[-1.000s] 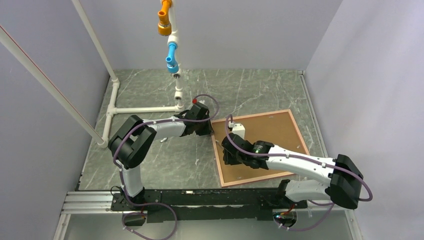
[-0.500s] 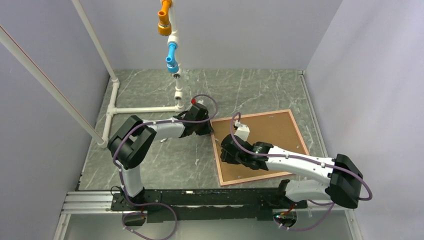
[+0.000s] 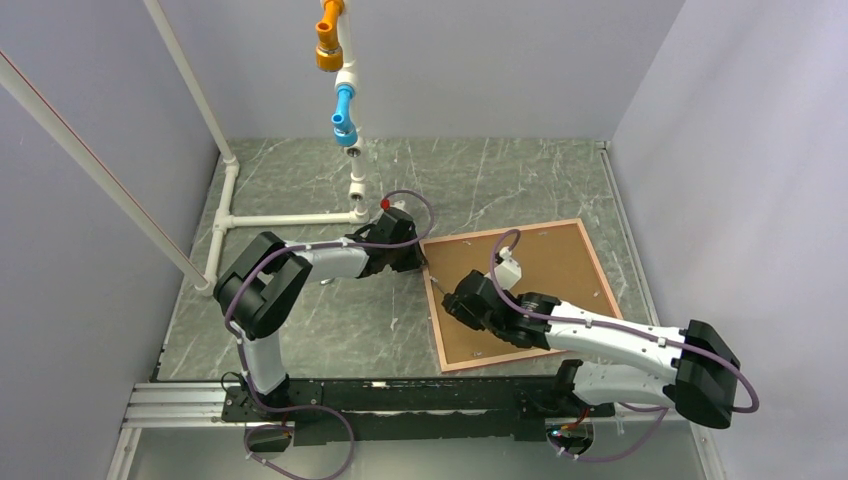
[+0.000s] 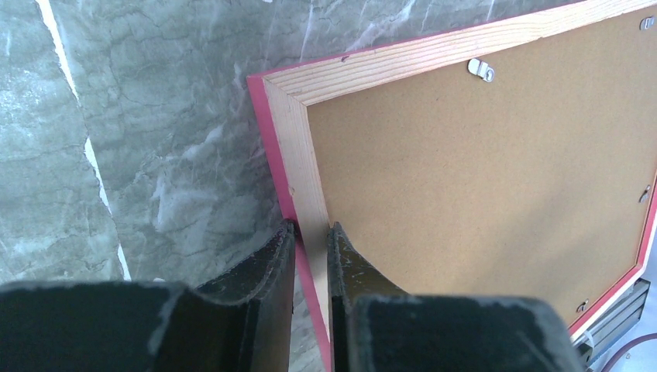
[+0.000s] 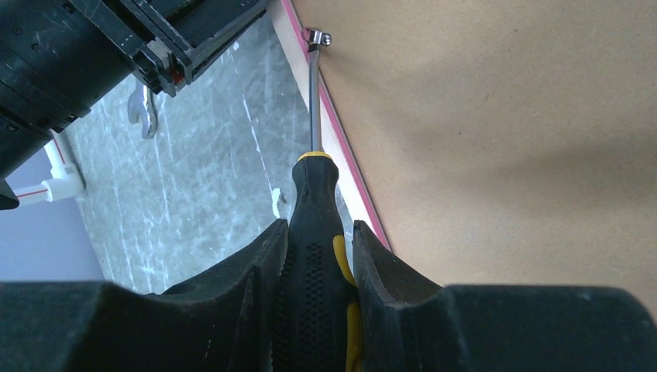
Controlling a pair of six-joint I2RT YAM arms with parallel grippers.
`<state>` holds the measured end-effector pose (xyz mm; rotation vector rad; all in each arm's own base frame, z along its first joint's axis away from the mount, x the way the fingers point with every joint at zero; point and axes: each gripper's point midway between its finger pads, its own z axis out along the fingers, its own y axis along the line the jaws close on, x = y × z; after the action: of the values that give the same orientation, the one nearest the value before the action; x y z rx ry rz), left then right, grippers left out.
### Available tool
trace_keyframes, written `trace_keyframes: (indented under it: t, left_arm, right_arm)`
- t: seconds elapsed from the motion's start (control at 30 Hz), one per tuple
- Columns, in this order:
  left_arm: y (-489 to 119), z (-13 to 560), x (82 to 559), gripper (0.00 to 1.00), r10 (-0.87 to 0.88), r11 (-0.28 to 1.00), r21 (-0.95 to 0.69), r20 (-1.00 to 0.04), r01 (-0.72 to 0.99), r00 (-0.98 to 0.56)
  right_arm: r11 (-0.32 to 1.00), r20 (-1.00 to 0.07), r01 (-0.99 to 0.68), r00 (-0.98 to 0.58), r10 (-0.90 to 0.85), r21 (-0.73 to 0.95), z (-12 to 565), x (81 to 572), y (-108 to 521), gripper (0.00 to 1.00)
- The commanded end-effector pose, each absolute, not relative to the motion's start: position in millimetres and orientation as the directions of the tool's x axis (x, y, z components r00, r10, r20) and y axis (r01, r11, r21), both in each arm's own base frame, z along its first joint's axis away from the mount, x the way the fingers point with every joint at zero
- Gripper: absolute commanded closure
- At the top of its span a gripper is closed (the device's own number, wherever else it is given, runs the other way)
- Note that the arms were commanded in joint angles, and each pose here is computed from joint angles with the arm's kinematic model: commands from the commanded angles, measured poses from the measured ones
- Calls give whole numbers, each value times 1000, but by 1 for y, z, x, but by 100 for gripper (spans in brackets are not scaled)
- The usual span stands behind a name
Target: Take the photo out of the frame
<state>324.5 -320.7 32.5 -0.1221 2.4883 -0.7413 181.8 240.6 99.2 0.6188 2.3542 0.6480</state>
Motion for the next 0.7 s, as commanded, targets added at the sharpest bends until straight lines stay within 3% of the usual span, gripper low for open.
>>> trace_keyframes:
  t: [0.0,0.23,0.5,0.67]
  left_arm:
    - [-303,-7,272,100,-125,896,-443,-328,35,-936]
    - [-304,-7,271,100,-131,893,-448,-323,30,-937]
    - [-303,-9,268,100,-135,897,-442,-314,19,-940]
    - [-306,0,272,100,-106,898,-438,-333,54,-937]
  right_arm:
    - [785,-479,295,-659,580,544,85,192,228,100]
    - [800,-497,270,-664,558,536,84,191,232,100]
    - [873,-626,294,-612,484,388,70,201,219,100]
    - [884,-677,177,-584,448,432,107,210,229,100]
